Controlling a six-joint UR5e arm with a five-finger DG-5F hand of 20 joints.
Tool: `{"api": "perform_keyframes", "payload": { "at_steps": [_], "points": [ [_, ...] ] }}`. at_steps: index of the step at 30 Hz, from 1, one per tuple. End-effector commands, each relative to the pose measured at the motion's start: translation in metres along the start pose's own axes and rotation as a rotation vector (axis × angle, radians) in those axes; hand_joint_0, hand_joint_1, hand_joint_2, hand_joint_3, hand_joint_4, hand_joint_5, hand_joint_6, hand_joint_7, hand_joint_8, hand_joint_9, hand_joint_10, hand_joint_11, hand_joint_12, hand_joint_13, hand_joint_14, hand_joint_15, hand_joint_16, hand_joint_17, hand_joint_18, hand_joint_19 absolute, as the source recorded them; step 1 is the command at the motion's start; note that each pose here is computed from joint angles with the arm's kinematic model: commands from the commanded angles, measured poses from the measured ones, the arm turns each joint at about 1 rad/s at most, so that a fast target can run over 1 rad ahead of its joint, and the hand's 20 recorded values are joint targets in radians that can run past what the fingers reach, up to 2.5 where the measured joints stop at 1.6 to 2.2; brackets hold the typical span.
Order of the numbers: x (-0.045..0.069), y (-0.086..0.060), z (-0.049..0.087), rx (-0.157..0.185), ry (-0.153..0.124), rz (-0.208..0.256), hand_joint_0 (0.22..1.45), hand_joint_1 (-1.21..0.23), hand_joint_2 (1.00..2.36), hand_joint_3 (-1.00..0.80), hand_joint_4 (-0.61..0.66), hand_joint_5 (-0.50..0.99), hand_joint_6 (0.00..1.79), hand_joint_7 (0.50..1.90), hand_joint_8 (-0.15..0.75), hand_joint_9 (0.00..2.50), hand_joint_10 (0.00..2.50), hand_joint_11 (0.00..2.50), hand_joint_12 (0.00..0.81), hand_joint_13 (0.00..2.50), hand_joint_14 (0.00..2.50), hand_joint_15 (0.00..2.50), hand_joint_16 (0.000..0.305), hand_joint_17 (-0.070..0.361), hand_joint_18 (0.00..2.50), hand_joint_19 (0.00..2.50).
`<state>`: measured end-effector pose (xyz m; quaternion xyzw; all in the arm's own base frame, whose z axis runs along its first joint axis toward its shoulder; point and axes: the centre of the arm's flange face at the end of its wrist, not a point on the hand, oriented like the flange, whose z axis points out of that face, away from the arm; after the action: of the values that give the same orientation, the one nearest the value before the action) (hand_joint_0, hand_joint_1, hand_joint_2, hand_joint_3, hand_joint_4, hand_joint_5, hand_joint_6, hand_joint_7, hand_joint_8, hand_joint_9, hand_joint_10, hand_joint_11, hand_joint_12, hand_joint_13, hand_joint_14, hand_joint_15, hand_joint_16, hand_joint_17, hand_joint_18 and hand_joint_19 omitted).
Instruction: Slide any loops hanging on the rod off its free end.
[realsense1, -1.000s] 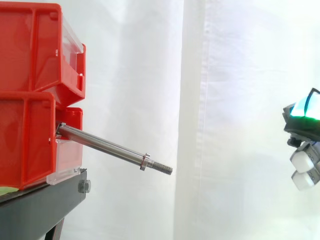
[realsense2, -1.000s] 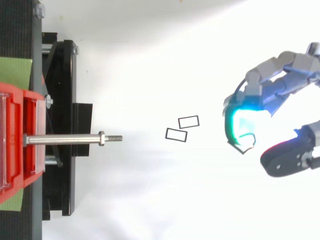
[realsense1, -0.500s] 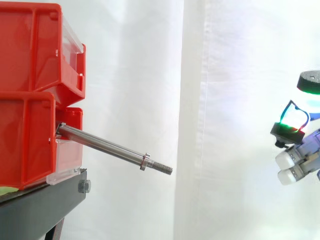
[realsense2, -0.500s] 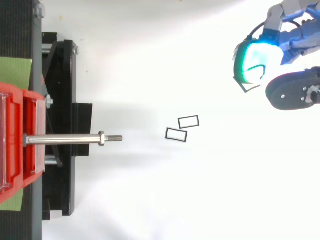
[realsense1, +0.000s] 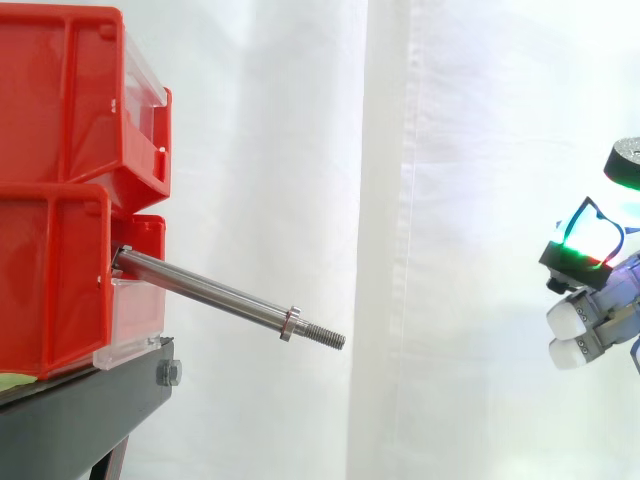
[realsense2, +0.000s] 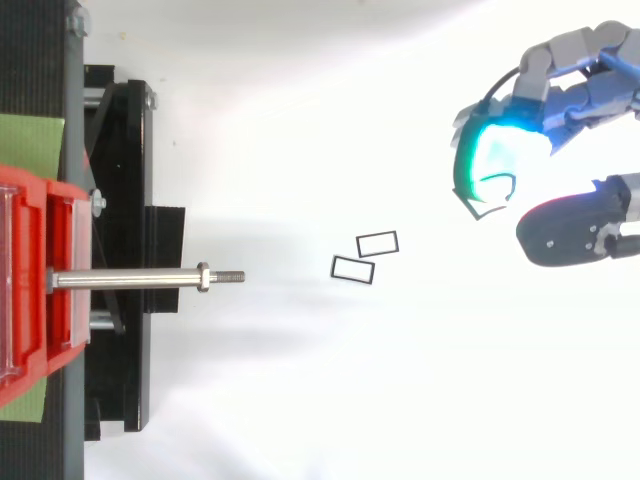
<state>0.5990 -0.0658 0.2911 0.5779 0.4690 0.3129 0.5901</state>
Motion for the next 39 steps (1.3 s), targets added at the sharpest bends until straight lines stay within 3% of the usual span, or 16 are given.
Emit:
{"api": "perform_keyframes", "payload": {
  "at_steps": [1, 5, 12, 19, 39],
  "points": [
    [0.004, -0.001, -0.002, 0.004, 0.016, -0.014, 0.59, -0.81, 1.01, -0.2, -0.01, -0.07, 0.88, 1.08, 0.306, 0.75, 0.01, 0.17, 0.383, 0.66, 0.01, 0.24, 0.056, 0.125, 0.83, 0.4],
    [0.012, 0.001, -0.003, -0.005, 0.047, -0.055, 0.59, -0.82, 1.01, -0.2, -0.01, -0.07, 0.88, 1.08, 0.309, 0.75, 0.01, 0.16, 0.384, 0.67, 0.01, 0.24, 0.056, 0.125, 0.83, 0.4],
    [0.017, 0.005, -0.002, -0.034, 0.052, -0.074, 0.59, -0.81, 1.01, -0.19, -0.01, -0.07, 0.88, 1.09, 0.309, 0.76, 0.01, 0.17, 0.385, 0.67, 0.01, 0.25, 0.056, 0.125, 0.83, 0.39],
    [0.016, 0.005, -0.002, -0.032, 0.048, -0.144, 0.59, -0.82, 1.01, -0.19, -0.01, -0.07, 0.88, 1.07, 0.31, 0.76, 0.01, 0.18, 0.383, 0.67, 0.01, 0.24, 0.056, 0.125, 0.84, 0.39],
    [0.016, 0.005, -0.003, -0.031, 0.048, -0.155, 0.6, -0.82, 1.01, -0.2, -0.03, -0.07, 0.88, 1.09, 0.297, 0.74, 0.01, 0.19, 0.377, 0.62, 0.01, 0.23, 0.055, 0.123, 0.78, 0.38]
  ]
}}
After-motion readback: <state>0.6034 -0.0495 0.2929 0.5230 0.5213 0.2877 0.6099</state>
